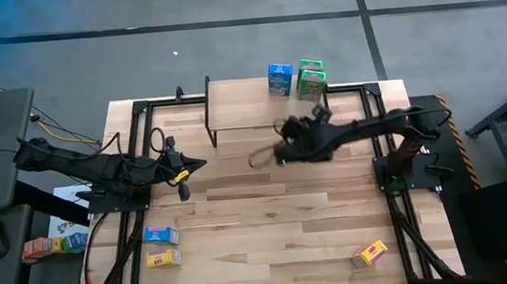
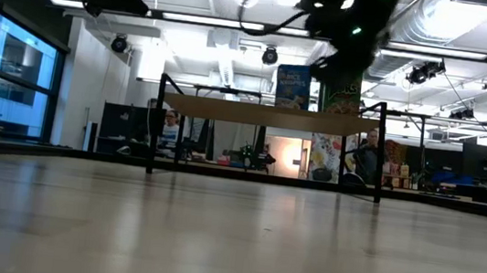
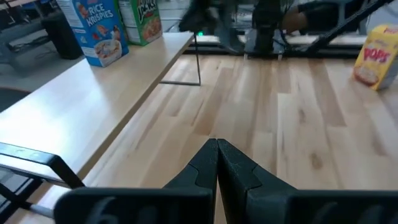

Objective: Stack cereal on shelf
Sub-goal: Put the blue cereal box on the shelf

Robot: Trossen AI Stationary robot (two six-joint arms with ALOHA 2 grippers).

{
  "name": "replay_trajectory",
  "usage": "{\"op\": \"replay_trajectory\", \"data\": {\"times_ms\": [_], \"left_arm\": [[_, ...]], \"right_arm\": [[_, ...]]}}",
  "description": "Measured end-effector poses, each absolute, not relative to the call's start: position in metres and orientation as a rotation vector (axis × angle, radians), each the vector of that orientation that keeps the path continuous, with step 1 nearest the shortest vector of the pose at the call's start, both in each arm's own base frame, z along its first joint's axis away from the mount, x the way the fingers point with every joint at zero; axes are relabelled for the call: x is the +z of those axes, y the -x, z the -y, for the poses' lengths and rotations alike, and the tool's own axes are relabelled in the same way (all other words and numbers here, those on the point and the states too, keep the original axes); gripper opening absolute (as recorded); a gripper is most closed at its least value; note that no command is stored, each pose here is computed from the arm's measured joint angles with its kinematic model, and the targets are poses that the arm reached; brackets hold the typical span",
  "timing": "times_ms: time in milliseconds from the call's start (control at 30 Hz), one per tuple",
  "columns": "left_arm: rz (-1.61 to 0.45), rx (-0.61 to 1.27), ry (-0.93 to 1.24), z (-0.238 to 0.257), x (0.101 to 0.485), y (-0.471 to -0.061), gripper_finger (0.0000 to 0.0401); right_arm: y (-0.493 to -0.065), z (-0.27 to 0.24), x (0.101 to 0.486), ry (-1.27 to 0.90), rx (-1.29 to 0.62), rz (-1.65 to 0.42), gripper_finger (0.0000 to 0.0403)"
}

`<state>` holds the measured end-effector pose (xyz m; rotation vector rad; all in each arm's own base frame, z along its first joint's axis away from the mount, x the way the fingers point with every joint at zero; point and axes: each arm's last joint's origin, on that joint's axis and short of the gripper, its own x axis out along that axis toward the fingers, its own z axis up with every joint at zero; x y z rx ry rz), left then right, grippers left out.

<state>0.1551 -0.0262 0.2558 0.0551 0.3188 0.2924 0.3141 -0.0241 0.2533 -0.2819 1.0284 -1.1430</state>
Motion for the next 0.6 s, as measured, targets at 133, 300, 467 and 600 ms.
{"op": "replay_trajectory", "data": {"times_ms": [133,300,467,600], "left_arm": [[-0.295,0.269,-0.025,0.025,0.26,-0.149,0.0],[-0.265,0.25,-0.011,0.025,0.264,-0.145,0.0],[-0.262,0.248,-0.018,0.024,0.264,-0.145,0.0],[-0.261,0.248,-0.019,0.024,0.265,-0.145,0.0]], "right_arm": [[-0.293,-0.015,0.26,0.305,-1.157,-1.001,0.0],[-0.267,-0.053,0.265,0.26,-1.062,-0.92,0.0],[-0.234,-0.064,0.242,0.03,-0.893,-0.864,0.0],[-0.219,-0.068,0.216,-0.154,-0.645,-0.728,0.0]]}}
